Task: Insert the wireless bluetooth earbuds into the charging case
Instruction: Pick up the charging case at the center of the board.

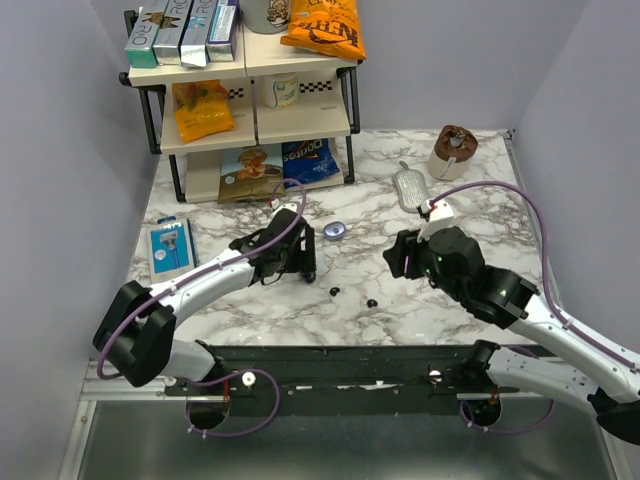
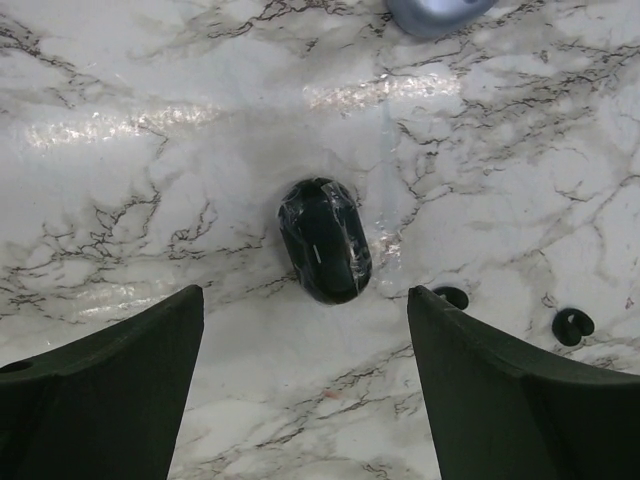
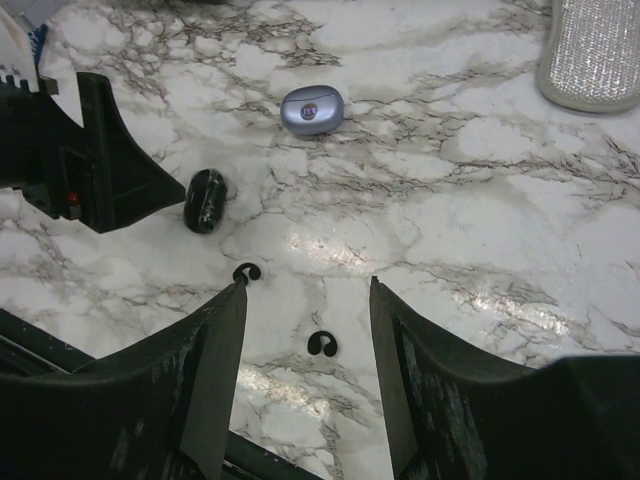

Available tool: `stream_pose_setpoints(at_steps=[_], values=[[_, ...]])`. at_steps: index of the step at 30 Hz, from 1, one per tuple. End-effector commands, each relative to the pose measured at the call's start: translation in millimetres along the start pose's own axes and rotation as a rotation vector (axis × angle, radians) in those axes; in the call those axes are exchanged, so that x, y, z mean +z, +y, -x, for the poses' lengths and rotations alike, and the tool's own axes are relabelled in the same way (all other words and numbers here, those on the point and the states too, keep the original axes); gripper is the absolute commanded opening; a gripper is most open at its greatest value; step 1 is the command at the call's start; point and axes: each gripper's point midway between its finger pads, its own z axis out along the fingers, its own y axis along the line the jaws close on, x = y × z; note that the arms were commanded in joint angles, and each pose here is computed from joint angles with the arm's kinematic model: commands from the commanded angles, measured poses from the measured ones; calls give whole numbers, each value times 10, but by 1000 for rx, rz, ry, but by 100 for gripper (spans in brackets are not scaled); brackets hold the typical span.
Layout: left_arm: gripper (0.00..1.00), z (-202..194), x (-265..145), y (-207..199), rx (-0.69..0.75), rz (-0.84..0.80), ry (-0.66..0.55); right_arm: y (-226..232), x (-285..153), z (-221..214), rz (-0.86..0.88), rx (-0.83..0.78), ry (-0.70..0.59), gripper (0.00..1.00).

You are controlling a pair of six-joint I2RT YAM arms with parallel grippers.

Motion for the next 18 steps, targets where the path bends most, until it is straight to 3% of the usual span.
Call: stream_pose_setpoints(at_steps=[1, 18], values=[[84, -130, 149, 82, -50, 73, 40, 69, 21, -3, 36, 20, -5, 61], [82, -236, 429, -54, -41, 106, 77, 27, -3, -44, 31, 23, -9, 61]])
